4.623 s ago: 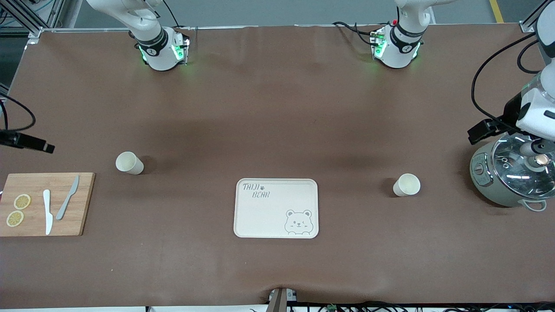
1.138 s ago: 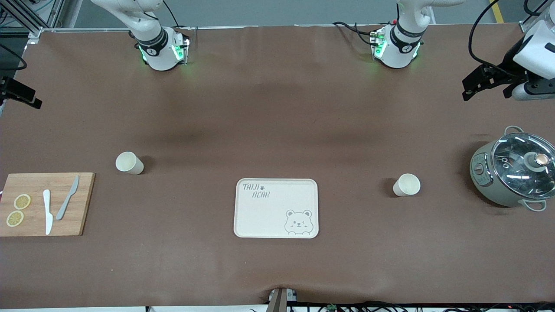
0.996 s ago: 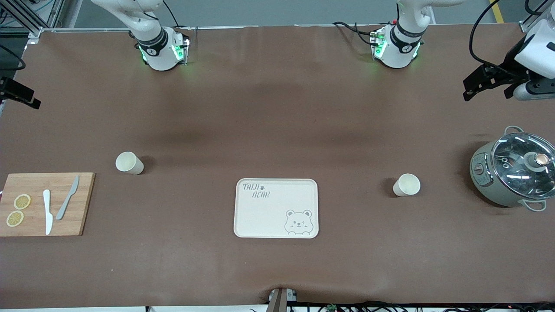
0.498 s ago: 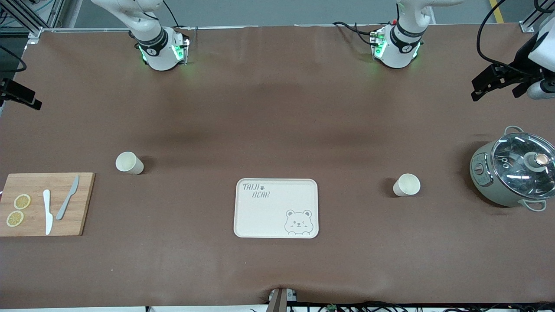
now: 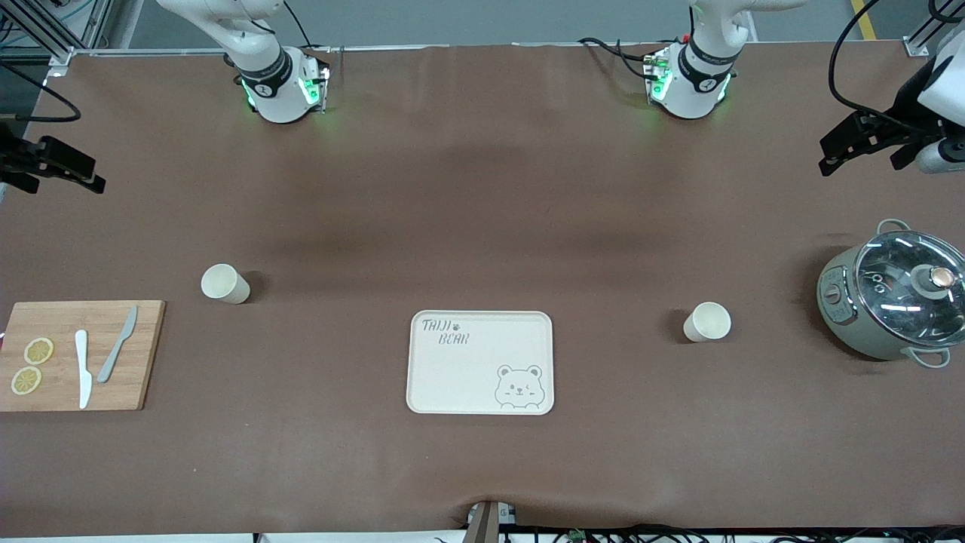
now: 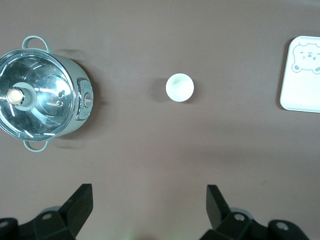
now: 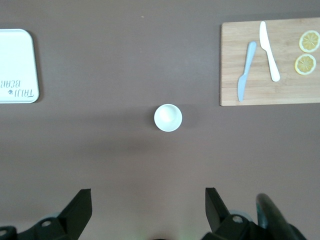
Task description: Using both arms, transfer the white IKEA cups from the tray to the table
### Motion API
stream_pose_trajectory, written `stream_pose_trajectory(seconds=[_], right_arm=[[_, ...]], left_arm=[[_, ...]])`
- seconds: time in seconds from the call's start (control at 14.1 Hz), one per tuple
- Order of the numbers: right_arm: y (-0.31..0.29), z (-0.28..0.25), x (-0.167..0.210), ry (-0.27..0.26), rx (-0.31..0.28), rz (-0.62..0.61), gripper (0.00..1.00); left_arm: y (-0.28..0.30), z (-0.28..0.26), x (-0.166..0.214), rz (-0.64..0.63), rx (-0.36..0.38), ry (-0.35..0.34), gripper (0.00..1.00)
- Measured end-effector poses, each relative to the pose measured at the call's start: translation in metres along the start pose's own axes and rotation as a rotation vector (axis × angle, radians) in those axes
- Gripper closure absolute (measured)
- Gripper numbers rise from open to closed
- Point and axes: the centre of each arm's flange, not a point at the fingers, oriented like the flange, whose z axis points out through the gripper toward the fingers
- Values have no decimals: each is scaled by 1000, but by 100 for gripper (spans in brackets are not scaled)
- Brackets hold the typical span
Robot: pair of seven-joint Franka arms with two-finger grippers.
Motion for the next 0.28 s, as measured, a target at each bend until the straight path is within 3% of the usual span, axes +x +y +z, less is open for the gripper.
stream_pose_trajectory(seconds=[0.28], right_arm=[[5,-1,0,7,0,9,0]], left_arm=[[-2,0,0,-3,0,-1,0]])
